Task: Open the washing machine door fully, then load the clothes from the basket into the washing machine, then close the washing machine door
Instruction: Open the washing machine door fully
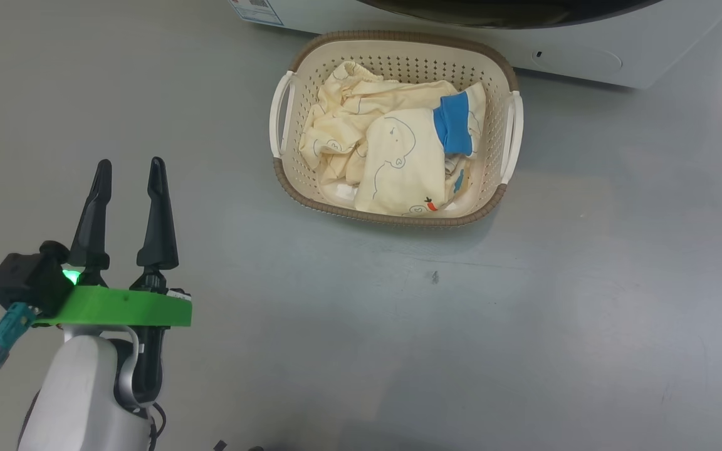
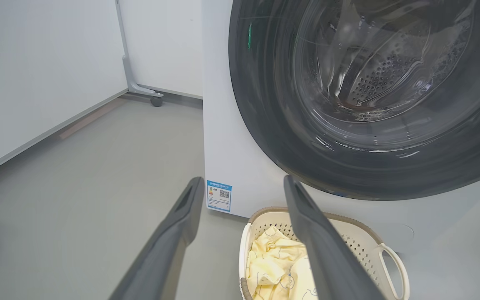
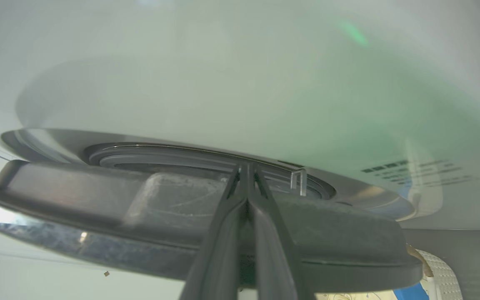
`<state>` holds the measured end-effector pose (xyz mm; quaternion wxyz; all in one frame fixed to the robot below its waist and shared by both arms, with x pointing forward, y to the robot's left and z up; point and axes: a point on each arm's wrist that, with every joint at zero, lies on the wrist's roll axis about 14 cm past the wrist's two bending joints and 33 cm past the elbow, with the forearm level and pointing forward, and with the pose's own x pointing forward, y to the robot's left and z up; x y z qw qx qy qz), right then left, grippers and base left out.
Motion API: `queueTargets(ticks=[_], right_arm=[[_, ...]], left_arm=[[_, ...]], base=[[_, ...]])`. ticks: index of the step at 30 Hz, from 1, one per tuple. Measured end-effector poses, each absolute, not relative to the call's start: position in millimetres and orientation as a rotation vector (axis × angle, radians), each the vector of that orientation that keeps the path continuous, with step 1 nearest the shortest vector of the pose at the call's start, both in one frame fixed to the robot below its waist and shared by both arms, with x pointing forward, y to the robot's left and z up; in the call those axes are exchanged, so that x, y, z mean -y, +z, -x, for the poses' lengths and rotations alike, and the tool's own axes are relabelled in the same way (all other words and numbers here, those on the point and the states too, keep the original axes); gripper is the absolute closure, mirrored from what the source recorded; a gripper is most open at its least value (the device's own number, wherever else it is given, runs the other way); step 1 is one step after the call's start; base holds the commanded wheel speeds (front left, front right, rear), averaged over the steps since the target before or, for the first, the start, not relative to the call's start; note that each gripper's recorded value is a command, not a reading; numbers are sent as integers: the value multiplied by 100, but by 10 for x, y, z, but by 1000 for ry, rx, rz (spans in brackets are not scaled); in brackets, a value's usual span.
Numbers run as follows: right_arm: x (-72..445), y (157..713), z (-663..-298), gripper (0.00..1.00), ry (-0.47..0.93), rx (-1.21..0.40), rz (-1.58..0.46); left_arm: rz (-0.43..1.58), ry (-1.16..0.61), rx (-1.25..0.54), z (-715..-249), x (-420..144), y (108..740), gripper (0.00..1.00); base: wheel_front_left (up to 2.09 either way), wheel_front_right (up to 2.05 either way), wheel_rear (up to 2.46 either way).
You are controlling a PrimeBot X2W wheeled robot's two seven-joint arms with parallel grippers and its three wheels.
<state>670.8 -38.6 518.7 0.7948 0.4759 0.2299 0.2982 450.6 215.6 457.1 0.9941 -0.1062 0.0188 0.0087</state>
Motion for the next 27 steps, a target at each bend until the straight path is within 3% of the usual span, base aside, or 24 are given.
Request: queueTargets(ticks=[13, 27], right_arm=[[262, 5123, -6464, 100, 655, -581, -1016], [-35, 5210, -5803, 100, 742, -687, -1029]], left_arm=[[218, 28, -1, -4457, -2189, 4726, 0], [230, 21, 40, -4245, -2154, 4953, 0]], base=[[0, 0, 0], [0, 0, 0]])
